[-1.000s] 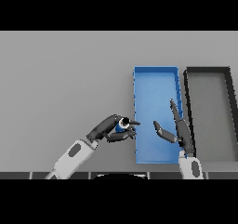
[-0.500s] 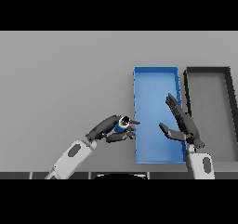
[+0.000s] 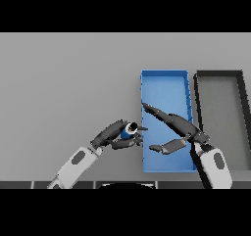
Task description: Pick up the blue pipe and place it into the blue bin.
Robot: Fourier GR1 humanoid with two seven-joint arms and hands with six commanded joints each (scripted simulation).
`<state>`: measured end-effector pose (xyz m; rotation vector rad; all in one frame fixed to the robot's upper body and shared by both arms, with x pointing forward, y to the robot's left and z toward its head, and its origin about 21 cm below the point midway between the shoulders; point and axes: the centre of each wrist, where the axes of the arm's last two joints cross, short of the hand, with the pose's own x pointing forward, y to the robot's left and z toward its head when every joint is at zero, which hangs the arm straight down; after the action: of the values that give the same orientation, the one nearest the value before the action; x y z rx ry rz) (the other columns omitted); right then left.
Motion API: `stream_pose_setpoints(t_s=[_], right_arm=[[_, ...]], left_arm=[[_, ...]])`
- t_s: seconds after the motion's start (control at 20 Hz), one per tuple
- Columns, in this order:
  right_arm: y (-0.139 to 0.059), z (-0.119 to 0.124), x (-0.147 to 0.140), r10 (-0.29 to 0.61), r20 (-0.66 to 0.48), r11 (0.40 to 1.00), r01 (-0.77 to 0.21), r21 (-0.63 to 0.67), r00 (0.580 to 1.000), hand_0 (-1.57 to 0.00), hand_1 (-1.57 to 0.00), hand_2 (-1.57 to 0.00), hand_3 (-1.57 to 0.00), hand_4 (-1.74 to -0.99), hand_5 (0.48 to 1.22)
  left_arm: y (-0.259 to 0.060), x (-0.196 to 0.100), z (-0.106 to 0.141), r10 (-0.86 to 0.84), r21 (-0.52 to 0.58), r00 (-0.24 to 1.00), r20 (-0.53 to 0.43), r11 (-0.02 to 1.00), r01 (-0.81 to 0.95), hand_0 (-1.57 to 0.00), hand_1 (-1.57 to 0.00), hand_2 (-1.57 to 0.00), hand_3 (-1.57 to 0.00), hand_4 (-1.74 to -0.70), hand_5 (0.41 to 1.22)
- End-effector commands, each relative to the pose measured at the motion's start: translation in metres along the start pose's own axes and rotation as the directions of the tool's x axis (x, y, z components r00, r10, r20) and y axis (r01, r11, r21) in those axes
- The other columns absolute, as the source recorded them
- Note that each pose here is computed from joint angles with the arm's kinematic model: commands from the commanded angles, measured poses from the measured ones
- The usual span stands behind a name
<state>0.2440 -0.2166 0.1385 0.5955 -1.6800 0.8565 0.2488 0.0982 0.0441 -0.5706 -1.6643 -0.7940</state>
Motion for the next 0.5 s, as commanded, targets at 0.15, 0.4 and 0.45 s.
stream_pose_setpoints(t_s=[0.15,0.4,0.45], right_arm=[[0.01,-0.027,0.005,0.031,0.007,0.993,-0.032,0.115,0.999,0.0,0.0,0.0,0.0,-1.253,0.529],[0.018,-0.058,0.01,0.049,0.003,0.978,-0.049,0.203,0.999,0.0,0.0,0.0,0.0,-1.225,0.529],[0.019,-0.069,0.009,0.046,0.002,0.976,-0.045,0.213,0.999,0.0,0.0,0.0,0.0,-1.222,0.519]], left_arm=[[0.0,0.001,0.002,0.01,-0.014,1.0,0.015,1.0,-0.009,-1.57,-1.57,-1.57,-1.49,-1.74,1.221],[0.001,-0.001,0.001,0.026,-0.04,1.0,0.012,0.999,-0.025,-1.57,-1.57,-1.57,-1.54,-1.74,1.221],[0.0,0.0,0.003,0.017,-0.046,1.0,0.014,0.999,-0.017,-1.57,-1.57,-1.57,-1.54,-1.74,1.221]])
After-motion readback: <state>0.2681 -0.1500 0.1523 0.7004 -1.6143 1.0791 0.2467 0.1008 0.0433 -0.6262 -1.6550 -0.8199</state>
